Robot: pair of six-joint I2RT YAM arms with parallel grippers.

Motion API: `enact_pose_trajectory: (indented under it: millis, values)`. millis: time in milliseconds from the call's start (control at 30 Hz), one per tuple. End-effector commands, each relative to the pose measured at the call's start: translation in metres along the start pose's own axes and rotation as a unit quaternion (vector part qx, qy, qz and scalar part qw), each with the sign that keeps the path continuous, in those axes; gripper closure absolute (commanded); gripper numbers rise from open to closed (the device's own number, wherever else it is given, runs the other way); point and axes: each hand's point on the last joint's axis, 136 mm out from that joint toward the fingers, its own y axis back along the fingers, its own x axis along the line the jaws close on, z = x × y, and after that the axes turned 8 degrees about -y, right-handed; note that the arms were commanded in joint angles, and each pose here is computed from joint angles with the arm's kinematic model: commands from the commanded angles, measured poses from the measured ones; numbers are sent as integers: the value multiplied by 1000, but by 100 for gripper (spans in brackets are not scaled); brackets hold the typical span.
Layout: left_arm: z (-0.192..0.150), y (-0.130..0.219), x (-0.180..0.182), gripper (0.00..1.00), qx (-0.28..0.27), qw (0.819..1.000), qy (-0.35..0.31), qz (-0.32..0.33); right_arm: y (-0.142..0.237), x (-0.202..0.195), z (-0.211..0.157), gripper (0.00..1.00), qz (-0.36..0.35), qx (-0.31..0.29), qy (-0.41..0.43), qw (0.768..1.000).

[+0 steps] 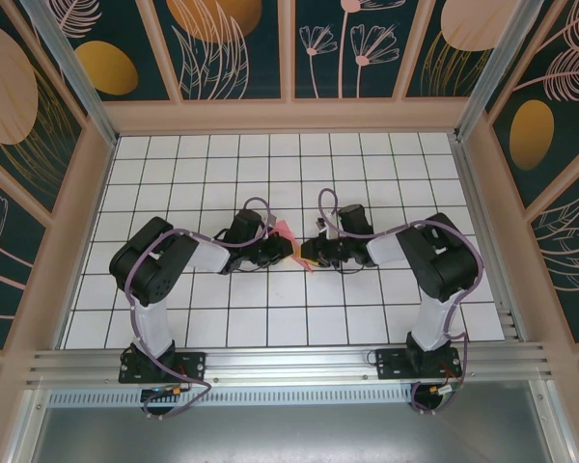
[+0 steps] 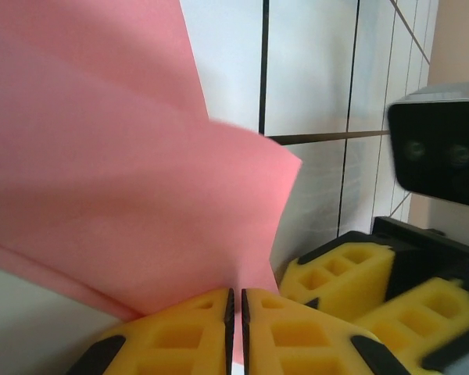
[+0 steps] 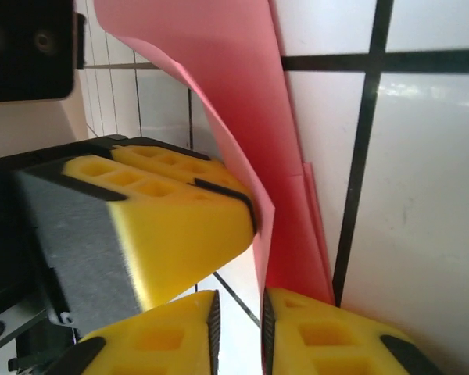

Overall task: Fold a paper plane with a square sheet of paper (pick it up from the middle)
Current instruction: Fold the wing for the fifth time at the center of the table.

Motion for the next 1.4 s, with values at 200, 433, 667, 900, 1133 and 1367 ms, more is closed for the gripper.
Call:
enact_pose_trajectory:
  millis: [200,433,667,900,1133,1367]
  values:
    - [-10,-5,53,85,1,994,33,102,8,-4,-7,73,-52,2,79,995]
    - [-9,-6,54,85,4,993,35,110,0,-13,-9,77,-89,14,115,989]
    - [-7,-5,49,85,4,994,28,106,-4,-22,-8,95,-100,18,109,989]
    - [0,-3,35,84,0,996,6,88,-4,-30,-11,100,-89,27,82,992]
    - [11,10,-31,78,-20,997,-67,-44,-6,-39,-13,100,-83,43,49,994]
    - [1,5,-25,78,-3,997,-73,-32,-7,-32,-12,100,-69,48,38,996]
